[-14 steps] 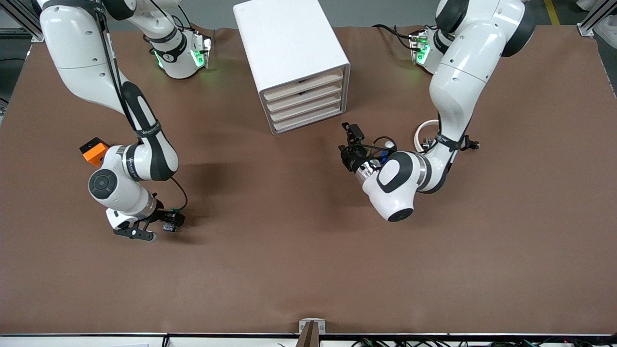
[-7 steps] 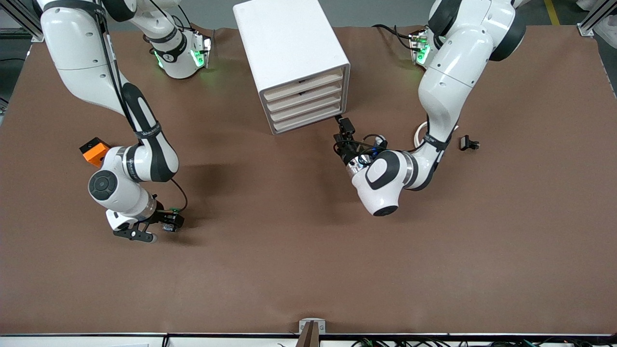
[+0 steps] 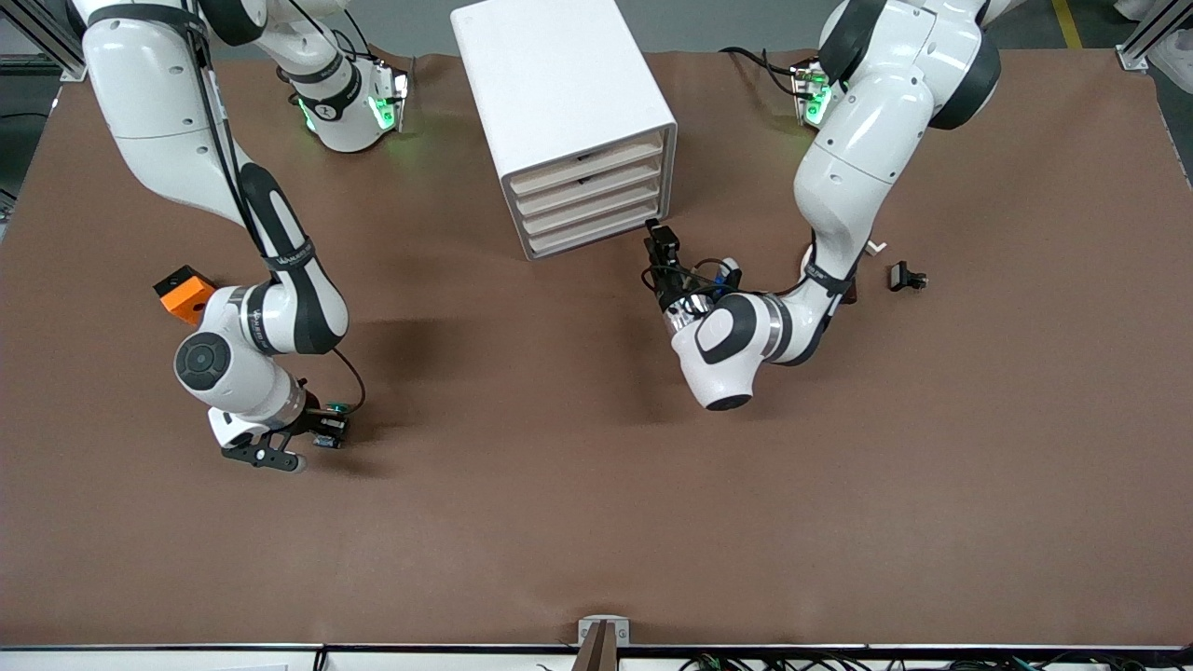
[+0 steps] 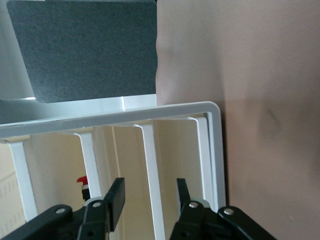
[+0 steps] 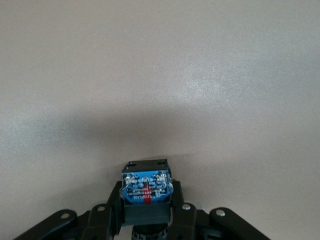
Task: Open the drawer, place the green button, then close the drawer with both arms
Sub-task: 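Grip the handle of the top drawer with the left gripper, then pull the drawer open with the left gripper while the right gripper lifts the button, then carry the button over the open drawer with the right gripper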
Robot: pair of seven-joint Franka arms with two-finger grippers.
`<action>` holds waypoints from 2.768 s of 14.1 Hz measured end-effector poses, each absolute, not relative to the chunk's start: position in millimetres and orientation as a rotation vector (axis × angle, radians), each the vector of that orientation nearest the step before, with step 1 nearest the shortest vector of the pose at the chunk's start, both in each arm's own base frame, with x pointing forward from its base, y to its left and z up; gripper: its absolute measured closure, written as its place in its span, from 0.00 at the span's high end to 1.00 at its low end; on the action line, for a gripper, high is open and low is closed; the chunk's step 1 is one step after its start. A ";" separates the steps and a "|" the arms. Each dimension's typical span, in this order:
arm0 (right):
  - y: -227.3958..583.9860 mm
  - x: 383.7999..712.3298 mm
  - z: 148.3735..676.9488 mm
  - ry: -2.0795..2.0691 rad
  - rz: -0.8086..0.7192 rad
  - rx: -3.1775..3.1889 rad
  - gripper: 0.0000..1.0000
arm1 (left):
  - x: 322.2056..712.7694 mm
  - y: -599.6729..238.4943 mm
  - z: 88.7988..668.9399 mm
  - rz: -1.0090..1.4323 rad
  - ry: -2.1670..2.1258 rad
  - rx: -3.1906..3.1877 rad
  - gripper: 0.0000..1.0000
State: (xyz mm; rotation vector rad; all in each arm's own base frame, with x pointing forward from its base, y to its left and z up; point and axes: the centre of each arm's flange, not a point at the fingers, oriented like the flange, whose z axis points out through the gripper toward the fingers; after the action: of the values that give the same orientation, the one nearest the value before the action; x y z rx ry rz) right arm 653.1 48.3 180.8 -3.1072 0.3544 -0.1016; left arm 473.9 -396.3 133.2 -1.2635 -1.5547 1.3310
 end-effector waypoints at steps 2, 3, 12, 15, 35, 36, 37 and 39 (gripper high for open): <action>55.5 652.4 181.8 0.400 -0.056 -3.105 0.40 | 463.9 -405.9 132.9 1.331 -1.530 -1.264 0.49; 64.1 651.5 184.2 0.432 -0.023 -3.103 0.40 | 459.3 -409.7 131.9 1.326 -1.521 -1.266 0.49; 195.3 618.5 290.8 0.794 0.107 -3.042 0.40 | 414.3 -431.0 110.0 1.276 -1.433 -1.244 0.39; 213.5 609.7 305.7 0.870 0.116 -3.024 0.40 | 405.0 -437.5 109.6 1.264 -1.411 -1.249 0.24; 210.0 602.3 330.7 0.941 0.145 -3.035 0.40 | 495.2 -355.4 116.7 1.402 -1.601 -1.183 0.18; 212.0 602.3 334.9 0.951 0.134 -3.027 0.40 | 503.6 -349.1 118.8 1.411 -1.623 -1.183 0.18; 215.7 600.8 339.0 0.959 0.128 -3.022 0.40 | 511.3 -343.3 120.7 1.420 -1.644 -1.182 0.18; 223.9 596.6 342.3 0.962 0.130 -3.022 0.40 | 519.2 -335.8 122.6 1.433 -1.663 -1.177 0.18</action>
State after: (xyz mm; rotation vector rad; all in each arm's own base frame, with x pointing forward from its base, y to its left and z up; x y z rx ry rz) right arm 596.6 223.9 342.3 -3.0217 0.9618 0.1299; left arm 519.2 -335.8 122.6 -1.1773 -1.6634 1.4325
